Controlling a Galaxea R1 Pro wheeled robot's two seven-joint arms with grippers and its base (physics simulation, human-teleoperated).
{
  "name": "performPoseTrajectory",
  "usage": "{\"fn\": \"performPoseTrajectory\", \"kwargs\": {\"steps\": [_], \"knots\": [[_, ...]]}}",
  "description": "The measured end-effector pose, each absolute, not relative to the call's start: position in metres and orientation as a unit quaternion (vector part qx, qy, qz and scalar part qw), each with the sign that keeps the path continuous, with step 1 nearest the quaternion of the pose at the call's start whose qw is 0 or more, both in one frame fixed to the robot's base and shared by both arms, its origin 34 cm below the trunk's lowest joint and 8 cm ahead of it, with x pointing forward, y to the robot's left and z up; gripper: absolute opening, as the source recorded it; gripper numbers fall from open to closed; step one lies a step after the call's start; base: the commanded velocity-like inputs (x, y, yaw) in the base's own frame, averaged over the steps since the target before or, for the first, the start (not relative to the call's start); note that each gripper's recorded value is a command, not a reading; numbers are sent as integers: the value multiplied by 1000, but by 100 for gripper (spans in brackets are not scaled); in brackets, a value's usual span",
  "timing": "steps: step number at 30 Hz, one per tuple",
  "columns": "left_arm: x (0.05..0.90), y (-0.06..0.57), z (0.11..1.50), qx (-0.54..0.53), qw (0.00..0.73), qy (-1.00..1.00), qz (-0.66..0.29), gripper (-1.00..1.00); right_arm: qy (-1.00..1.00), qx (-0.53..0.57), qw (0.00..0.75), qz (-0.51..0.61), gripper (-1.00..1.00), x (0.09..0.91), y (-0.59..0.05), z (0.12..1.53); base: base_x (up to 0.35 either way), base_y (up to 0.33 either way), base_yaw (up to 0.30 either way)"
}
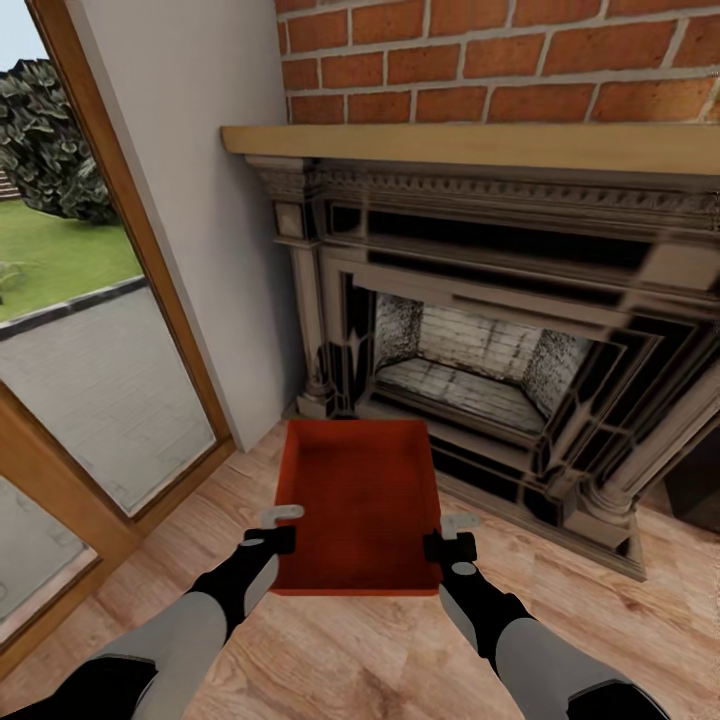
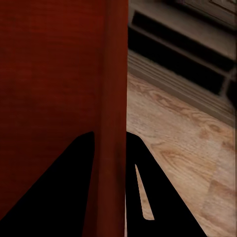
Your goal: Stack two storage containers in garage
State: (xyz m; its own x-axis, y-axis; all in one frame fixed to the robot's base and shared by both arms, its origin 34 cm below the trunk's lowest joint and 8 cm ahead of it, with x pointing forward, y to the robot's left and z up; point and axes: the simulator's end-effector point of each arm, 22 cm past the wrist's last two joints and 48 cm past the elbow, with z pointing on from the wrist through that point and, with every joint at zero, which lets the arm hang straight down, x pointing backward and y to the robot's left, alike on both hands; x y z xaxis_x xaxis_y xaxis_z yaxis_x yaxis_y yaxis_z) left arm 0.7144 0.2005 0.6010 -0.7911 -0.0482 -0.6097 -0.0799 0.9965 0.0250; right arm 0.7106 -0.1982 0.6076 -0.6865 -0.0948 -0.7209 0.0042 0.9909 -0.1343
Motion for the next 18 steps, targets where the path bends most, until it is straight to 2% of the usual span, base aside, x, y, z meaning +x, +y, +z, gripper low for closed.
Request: {"fn": "performPoseTrajectory", "kwargs": {"steps": [18], "knots": [[721, 201, 617, -34, 334, 942, 24, -100, 911, -24, 408, -63, -100, 717, -198, 623, 0, 0, -105]]}}
